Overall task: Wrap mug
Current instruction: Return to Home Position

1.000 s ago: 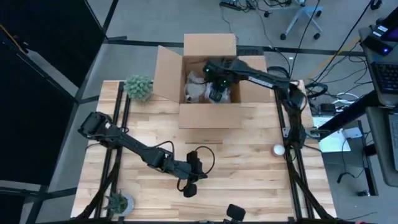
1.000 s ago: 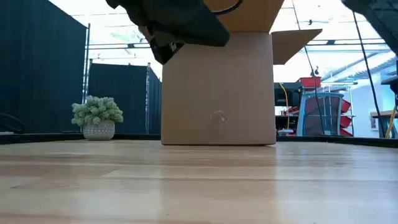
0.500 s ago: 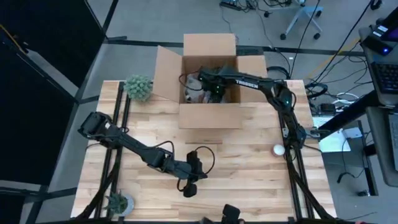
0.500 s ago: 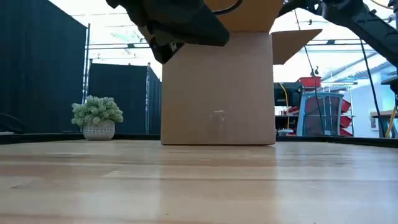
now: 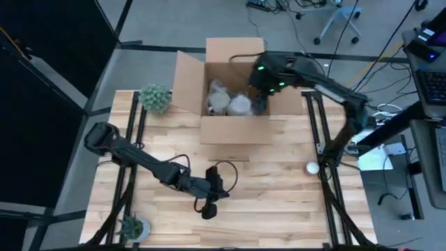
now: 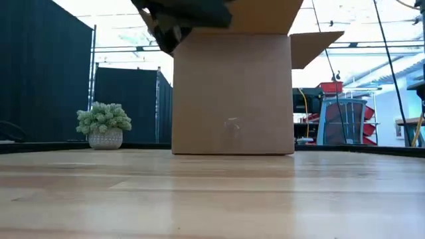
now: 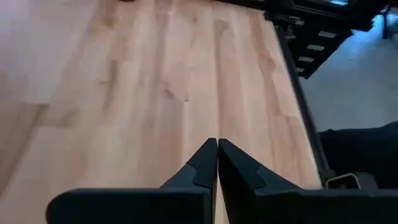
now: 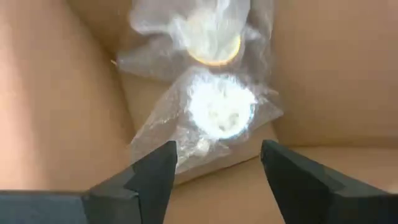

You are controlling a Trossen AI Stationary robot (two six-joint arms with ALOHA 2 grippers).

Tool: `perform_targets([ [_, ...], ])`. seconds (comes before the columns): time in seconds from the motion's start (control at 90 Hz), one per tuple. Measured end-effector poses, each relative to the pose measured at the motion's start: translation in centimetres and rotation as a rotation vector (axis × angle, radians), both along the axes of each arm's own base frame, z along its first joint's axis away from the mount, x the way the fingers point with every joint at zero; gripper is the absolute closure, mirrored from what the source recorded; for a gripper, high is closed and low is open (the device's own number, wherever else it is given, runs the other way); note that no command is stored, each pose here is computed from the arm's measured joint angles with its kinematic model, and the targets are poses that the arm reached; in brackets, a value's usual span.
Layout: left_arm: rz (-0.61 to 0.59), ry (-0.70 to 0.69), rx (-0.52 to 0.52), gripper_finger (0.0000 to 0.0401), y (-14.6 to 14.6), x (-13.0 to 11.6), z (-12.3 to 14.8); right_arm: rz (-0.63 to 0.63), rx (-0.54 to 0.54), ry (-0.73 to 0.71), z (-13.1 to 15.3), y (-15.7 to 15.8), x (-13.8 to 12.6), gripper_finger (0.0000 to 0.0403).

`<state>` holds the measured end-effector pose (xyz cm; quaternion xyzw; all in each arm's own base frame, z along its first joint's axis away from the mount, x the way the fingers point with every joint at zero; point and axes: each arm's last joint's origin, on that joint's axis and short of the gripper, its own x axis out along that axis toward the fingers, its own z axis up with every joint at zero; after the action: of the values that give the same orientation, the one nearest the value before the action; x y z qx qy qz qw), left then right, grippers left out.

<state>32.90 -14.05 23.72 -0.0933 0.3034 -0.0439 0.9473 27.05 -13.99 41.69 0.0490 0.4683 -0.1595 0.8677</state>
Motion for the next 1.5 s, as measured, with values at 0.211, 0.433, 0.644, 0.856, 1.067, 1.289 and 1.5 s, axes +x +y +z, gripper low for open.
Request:
perform_targets([
  [0.211, 0.073, -0.014, 0.146, 0.0400, 0.5, -3.7, 3.6, 0.118, 0.041, -0.154, 3.1, 4.0, -5.2, 0.0203],
  [0.433, 0.079, 0.014, 0.219, 0.0400, 0.9, -7.4, 5.5, 0.151, 0.066, -0.273, 0.1, 7.2, -9.8, 0.0256],
  [0.644, 0.096, 0.008, 0.190, 0.0400, 2.7, -10.7, 4.7, 0.097, 0.112, -0.439, -5.4, 9.4, -13.2, 0.0346],
  [0.856, 0.118, -0.088, 0.112, 0.0400, 4.5, -13.8, 3.1, 0.033, 0.117, -0.598, -11.3, 10.5, -14.7, 0.0396],
  [1.067, 0.116, -0.167, 0.077, 0.0400, 5.8, -16.0, 1.3, 0.000, 0.091, -0.712, -16.2, 11.0, -15.2, 0.0400],
  [1.289, 0.106, -0.185, 0.093, 0.0400, 6.5, -17.2, 0.8, -0.020, 0.125, -0.860, -18.9, 11.1, -15.2, 0.0395],
  [1.5, 0.077, -0.162, 0.087, 0.0400, 6.3, -17.2, 0.6, 0.041, 0.138, -0.779, -23.7, 11.7, -15.2, 0.0396],
])
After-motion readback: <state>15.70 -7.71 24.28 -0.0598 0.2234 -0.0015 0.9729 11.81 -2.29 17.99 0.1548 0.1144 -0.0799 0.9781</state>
